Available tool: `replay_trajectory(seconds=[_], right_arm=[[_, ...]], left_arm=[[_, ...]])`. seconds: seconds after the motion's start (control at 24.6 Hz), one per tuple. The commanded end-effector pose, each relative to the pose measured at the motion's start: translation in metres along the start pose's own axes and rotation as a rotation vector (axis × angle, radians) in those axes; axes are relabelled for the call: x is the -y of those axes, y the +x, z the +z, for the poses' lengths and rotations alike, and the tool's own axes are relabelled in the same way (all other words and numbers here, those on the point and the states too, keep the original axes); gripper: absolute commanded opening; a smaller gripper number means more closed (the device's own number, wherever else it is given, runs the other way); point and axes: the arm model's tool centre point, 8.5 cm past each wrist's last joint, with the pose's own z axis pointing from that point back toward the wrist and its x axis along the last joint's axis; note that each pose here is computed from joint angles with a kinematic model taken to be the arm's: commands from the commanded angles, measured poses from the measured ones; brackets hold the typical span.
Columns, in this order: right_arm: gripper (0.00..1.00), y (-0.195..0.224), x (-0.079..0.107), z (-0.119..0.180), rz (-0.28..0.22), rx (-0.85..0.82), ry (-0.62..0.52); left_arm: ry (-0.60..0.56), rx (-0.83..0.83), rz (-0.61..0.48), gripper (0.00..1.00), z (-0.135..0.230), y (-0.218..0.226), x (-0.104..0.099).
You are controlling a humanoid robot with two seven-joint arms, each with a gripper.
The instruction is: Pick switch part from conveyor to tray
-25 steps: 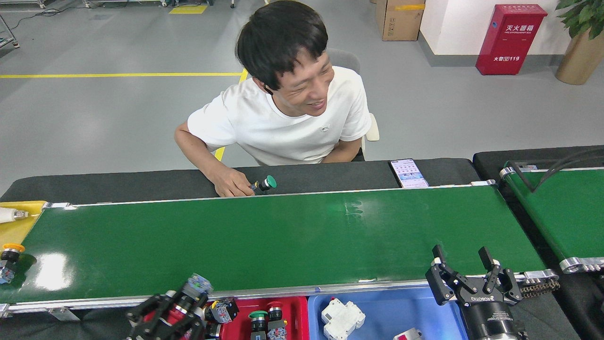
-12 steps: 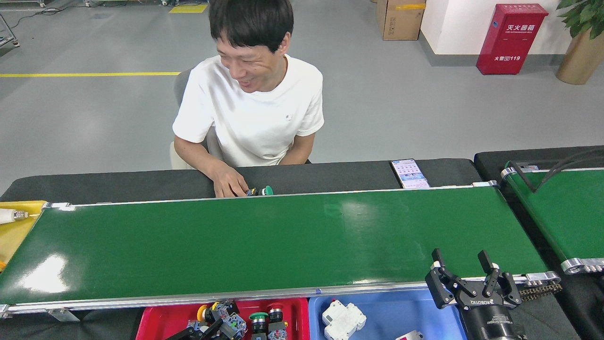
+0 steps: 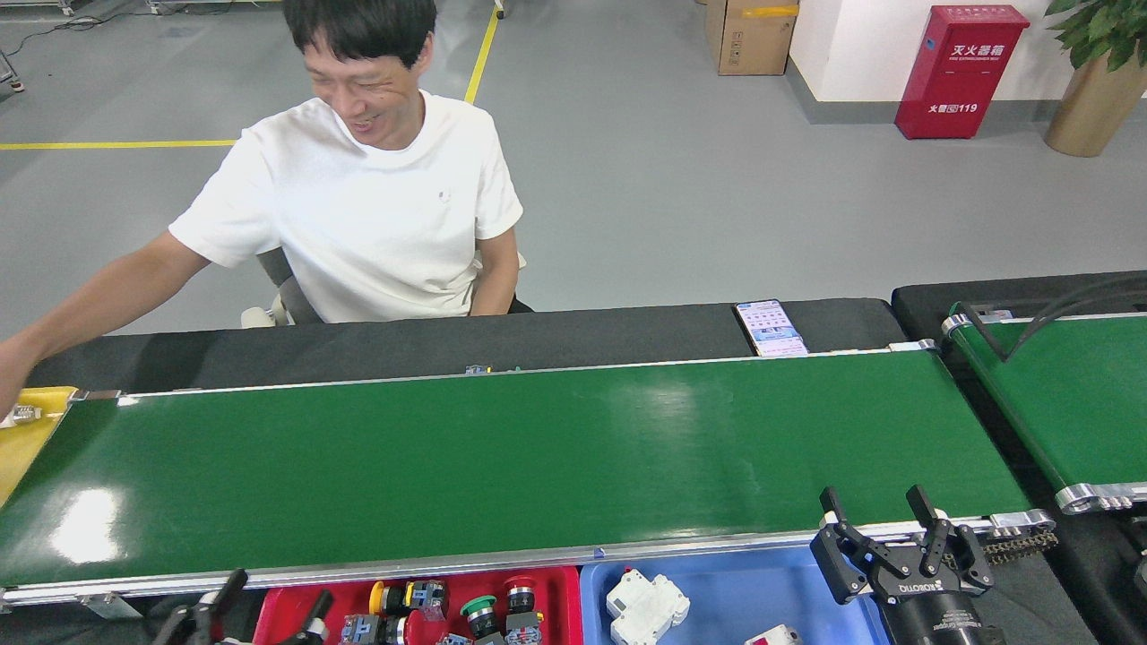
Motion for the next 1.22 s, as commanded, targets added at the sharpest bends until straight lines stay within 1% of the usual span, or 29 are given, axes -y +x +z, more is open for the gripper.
replay_trajectory(seconds=[0.0,0.12,0.28,0.37,0.49,0.61,0.69,0.85,1.06,1.18], right_arm=[[1.00,0.004,0.005,0.003,0.005,0.058,-0.023],[1.00,-0.008,0.009,0.006,0.022,0.051,-0.026],[1.00,-0.011,0.010,0.007,0.023,0.047,-0.027],[1.00,-0.010,0.009,0.007,0.014,0.042,-0.026],[1.00,-0.020,0.013,0.008,0.016,0.014,-0.036],[1.00,-0.022,0.014,0.008,0.022,0.011,-0.035],[1.00,-0.029,0.013,0.013,0.026,-0.011,-0.030],[1.00,-0.042,0.015,0.019,0.034,-0.048,-0.035],[1.00,-0.051,0.008,0.031,0.036,-0.077,-0.008],[1.00,-0.055,0.008,0.034,0.037,-0.088,-0.008]], left_arm=[[0.005,-0.074,-0.001,1.00,0.004,-0.016,-0.001],[0.005,-0.102,0.015,1.00,0.008,-0.023,0.001],[0.015,-0.121,0.025,1.00,0.008,-0.024,-0.001],[0.015,-0.122,0.039,1.00,0.009,-0.024,0.000],[0.020,-0.138,0.047,1.00,0.009,-0.024,0.000],[0.007,-0.176,0.067,1.00,0.008,-0.012,0.006],[0.015,-0.172,0.061,1.00,0.000,0.000,0.002],[0.040,-0.155,0.042,1.00,-0.017,0.009,-0.010],[0.032,-0.107,0.043,1.00,-0.025,0.022,-0.011],[0.032,-0.096,0.033,1.00,-0.025,0.020,-0.012]])
